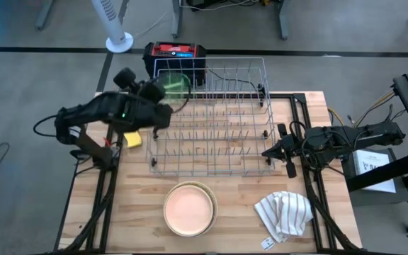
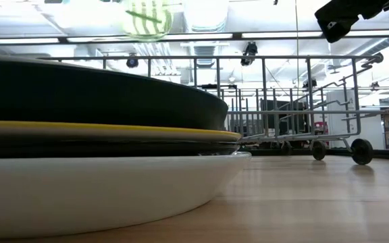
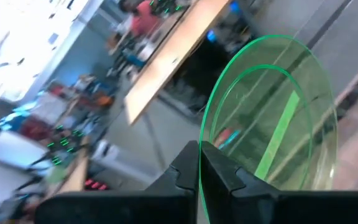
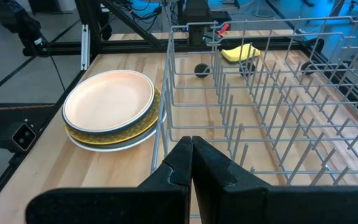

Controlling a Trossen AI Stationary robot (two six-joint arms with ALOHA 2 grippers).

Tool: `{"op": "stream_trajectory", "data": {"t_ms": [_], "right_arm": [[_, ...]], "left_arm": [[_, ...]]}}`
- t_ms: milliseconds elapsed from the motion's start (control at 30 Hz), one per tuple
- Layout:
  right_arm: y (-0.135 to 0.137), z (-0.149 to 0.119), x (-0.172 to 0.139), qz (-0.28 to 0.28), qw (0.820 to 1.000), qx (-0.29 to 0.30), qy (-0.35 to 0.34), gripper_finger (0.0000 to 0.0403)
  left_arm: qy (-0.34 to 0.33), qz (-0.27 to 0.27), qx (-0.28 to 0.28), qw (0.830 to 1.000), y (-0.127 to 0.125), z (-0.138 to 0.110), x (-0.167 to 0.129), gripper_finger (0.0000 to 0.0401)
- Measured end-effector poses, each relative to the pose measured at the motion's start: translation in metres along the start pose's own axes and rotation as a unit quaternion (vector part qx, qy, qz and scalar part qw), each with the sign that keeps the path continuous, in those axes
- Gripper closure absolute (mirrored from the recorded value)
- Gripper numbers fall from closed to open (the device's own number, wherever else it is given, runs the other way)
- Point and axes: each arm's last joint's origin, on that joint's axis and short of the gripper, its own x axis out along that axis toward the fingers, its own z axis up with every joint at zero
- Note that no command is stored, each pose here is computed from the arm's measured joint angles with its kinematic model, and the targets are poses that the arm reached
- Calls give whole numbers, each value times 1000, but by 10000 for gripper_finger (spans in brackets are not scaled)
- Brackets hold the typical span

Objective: Sort dishes
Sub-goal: Put the green transparent plate into the dish rack

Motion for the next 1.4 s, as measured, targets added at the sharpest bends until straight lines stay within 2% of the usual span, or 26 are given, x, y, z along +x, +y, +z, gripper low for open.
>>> {"op": "stream_trajectory", "data": {"t_ms": [167,400,667,833,1400], "right_arm": [[0,0,0,0,1000,0,0,403],[0,0,0,0,1000,0,0,403],[0,0,0,0,1000,0,0,403],[0,0,0,0,1000,3,0,403],[0,0,0,-1,1000,3,1,403]], "left_arm": [[46,40,20,998,8,0,30,401],[105,65,28,992,13,-3,65,401],[148,101,-3,984,14,-5,98,401],[177,92,-18,980,12,-8,115,401],[241,104,25,964,-19,-14,169,401]]}}
